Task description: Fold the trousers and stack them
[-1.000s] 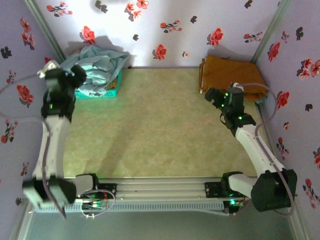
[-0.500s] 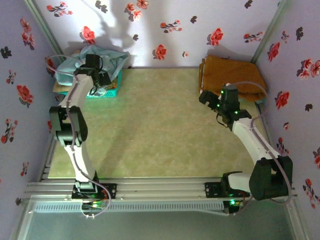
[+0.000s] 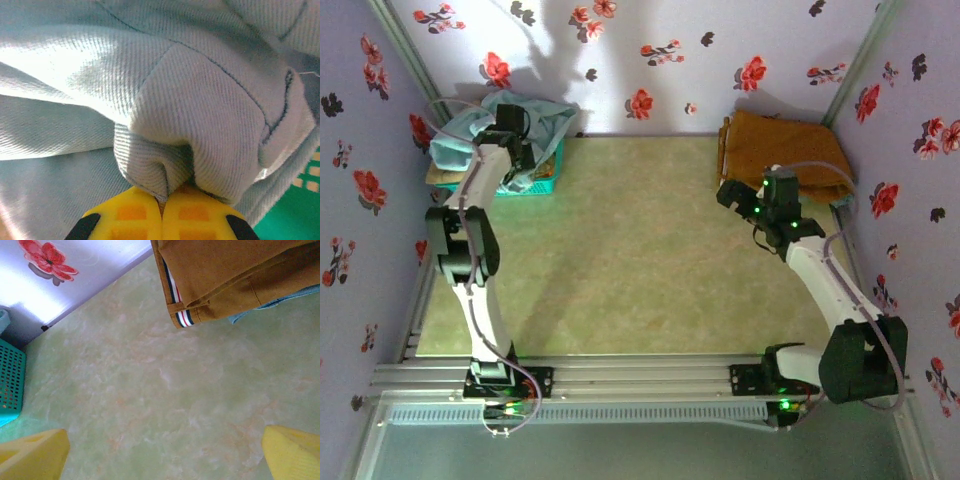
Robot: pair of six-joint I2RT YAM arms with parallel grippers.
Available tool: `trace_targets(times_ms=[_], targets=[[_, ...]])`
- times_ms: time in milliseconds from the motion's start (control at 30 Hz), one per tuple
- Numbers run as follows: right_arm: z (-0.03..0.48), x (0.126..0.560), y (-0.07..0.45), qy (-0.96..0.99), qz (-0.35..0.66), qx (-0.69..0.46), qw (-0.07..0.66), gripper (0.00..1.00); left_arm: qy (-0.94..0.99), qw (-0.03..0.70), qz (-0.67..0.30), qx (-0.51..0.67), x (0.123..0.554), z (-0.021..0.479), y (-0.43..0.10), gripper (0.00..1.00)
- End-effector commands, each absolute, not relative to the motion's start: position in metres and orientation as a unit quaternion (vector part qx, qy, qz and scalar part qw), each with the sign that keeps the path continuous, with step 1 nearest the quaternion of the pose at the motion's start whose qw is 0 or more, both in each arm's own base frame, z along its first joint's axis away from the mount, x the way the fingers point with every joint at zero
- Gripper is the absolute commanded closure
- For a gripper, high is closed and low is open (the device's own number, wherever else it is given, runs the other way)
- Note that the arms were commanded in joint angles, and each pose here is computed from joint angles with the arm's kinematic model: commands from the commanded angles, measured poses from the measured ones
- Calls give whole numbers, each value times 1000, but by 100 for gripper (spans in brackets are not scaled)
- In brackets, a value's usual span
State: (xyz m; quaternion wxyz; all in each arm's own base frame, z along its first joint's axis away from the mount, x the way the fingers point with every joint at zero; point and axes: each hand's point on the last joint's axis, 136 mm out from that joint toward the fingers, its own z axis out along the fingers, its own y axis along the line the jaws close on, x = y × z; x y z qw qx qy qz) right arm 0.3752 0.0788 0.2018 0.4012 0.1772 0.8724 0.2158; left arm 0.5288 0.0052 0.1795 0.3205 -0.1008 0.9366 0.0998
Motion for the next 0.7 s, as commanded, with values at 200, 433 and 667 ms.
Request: trace_targets(times_ms=[200, 433, 667], targets=[[217, 377, 83, 859, 234, 178, 419, 1, 848, 527, 55, -21, 474, 384, -68, 100], [217, 378, 77, 855, 224, 188, 428, 1, 788, 606, -37, 98, 411, 462, -168, 100], [210, 379, 56, 851, 196, 228, 431, 1, 726, 629, -146, 236, 343, 494, -274, 100]])
